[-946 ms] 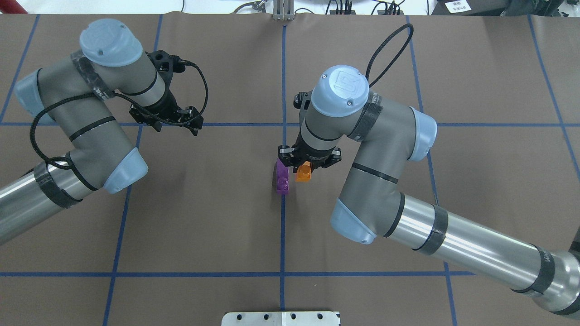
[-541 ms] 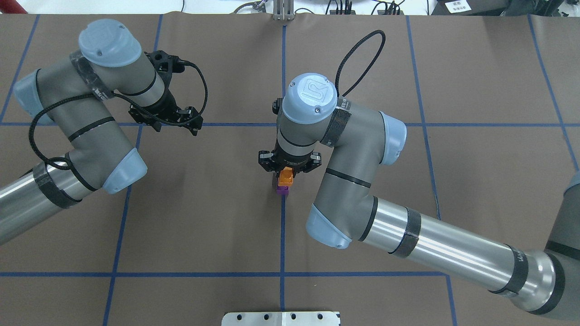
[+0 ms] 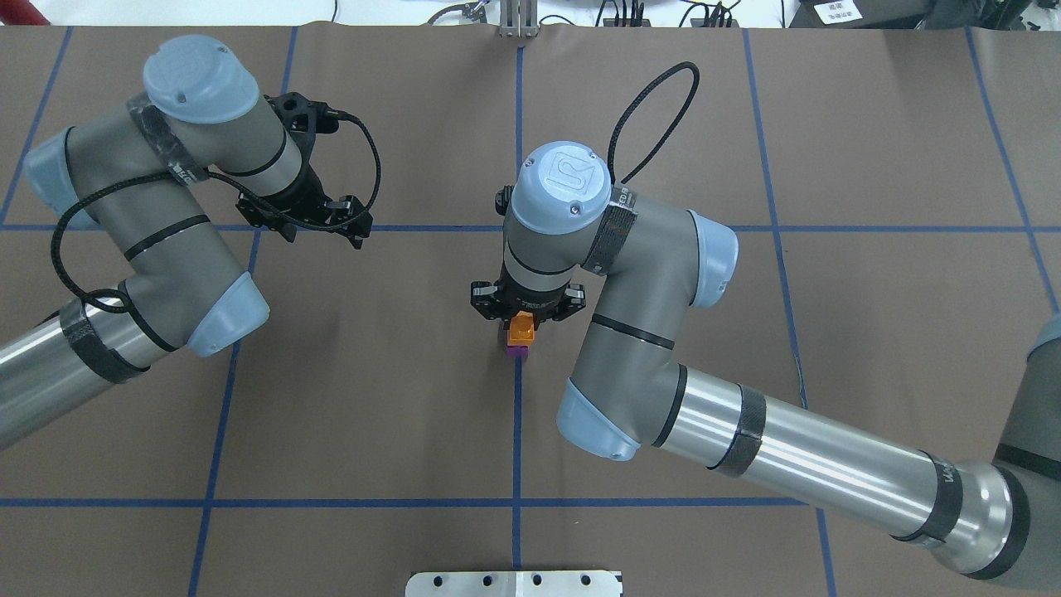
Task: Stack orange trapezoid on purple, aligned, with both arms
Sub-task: 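Lower the orange block onto the purple block, aligned, and open the right gripper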
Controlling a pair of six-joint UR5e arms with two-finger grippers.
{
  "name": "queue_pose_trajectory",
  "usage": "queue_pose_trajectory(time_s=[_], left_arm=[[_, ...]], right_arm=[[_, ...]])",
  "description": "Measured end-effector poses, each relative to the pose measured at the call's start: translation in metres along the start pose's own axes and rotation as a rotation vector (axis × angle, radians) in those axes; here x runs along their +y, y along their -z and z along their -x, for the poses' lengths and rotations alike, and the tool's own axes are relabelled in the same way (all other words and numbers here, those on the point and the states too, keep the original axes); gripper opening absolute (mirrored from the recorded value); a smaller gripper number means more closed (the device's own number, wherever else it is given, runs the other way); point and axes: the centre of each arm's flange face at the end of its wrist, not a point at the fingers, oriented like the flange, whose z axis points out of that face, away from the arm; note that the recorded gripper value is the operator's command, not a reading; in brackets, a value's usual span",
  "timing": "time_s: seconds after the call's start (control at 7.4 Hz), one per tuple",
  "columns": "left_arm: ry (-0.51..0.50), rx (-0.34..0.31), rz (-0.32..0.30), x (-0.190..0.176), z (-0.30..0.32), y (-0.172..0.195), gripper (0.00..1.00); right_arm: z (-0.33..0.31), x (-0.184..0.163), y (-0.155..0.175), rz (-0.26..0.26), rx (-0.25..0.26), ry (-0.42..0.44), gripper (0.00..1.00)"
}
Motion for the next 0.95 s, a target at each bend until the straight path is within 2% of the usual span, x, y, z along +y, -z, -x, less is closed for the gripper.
queue_pose_trajectory(time_s=[0.95], left_arm=[[0.002, 0.002, -0.002, 0.001, 0.000, 0.002, 1.00]], right_arm=[[0.001, 0.003, -0.013, 0.011, 0.017, 0.009, 0.00]])
